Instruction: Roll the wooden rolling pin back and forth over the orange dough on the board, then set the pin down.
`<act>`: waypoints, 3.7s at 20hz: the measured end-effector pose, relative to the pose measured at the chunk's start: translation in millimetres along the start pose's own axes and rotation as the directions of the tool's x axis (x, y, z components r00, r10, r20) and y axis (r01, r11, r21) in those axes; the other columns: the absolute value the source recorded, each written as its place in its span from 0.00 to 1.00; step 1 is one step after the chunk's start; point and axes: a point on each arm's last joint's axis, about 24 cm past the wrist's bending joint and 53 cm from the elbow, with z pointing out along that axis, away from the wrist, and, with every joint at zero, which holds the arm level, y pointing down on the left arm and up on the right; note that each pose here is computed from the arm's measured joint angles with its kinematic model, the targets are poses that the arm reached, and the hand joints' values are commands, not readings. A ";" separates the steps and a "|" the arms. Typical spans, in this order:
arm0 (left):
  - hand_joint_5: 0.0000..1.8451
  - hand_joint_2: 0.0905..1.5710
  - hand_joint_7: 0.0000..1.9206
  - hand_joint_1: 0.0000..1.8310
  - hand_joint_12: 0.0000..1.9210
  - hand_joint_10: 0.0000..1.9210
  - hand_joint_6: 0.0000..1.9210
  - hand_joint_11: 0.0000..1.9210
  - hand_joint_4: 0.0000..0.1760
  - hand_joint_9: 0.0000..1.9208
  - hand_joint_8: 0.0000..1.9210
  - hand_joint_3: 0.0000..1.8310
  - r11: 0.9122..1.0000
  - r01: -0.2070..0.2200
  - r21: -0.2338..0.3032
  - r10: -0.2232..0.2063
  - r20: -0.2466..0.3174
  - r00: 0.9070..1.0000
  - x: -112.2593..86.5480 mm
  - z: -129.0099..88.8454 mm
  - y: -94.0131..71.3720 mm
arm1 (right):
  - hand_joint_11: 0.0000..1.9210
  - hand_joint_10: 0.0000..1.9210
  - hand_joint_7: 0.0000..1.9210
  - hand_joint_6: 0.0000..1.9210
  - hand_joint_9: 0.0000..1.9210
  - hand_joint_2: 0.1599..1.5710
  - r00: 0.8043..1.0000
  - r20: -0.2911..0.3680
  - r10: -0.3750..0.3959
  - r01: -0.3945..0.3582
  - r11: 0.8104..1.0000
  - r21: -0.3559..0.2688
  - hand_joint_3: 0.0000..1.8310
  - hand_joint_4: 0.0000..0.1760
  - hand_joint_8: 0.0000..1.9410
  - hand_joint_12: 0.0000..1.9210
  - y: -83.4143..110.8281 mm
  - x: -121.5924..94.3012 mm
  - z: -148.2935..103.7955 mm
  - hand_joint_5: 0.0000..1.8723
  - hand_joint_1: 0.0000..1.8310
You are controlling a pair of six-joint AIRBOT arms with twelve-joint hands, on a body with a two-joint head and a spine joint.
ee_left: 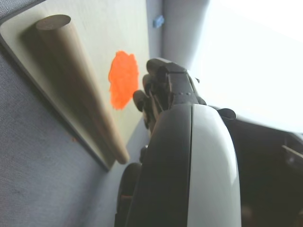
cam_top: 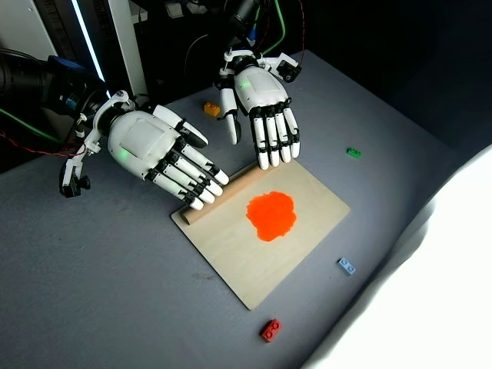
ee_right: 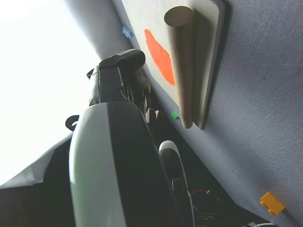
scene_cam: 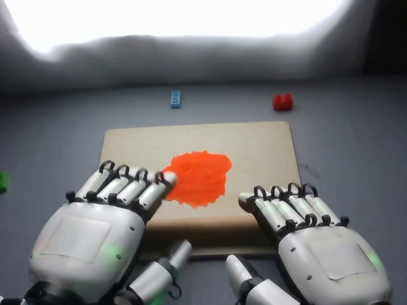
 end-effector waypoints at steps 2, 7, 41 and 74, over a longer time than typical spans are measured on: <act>0.07 0.81 0.07 0.09 0.29 0.00 0.00 0.00 0.17 0.06 0.00 0.00 1.000 -0.003 0.003 0.003 -0.003 1.000 0.7 -0.6 -0.1 | 0.00 0.06 0.05 0.08 0.02 0.81 1.000 0.003 -0.001 0.001 1.000 -0.004 0.01 0.00 0.00 0.00 0.9 -0.7 0.1 0.02 0.01; 0.07 0.81 0.07 0.09 0.28 0.00 0.00 0.00 0.17 0.06 0.00 0.00 1.000 -0.010 -0.016 0.009 -0.026 1.000 7.1 -4.9 7.4 | 0.00 0.05 0.05 0.07 0.02 0.81 1.000 -0.012 -0.007 0.007 1.000 0.023 0.01 0.00 0.00 0.00 -7.8 3.4 -2.2 0.02 0.01; 0.00 0.85 0.00 0.00 0.12 0.00 0.00 0.00 0.00 0.00 0.00 0.00 1.000 -0.017 -0.027 0.014 -0.084 0.996 49.0 32.5 41.5 | 0.00 0.01 0.02 0.03 0.01 0.84 0.998 0.056 -0.043 0.043 0.999 0.007 0.02 0.00 0.01 0.00 -42.6 15.1 71.2 0.02 0.00; 0.00 0.87 0.00 0.00 0.11 0.00 0.00 0.00 0.00 0.00 0.00 0.00 0.998 0.009 -0.064 -0.012 -0.034 0.999 47.4 54.6 47.7 | 0.00 0.00 0.03 0.02 0.01 0.84 0.997 0.061 -0.050 0.051 0.999 -0.005 0.01 0.00 0.00 0.00 -39.5 14.2 89.6 0.02 0.00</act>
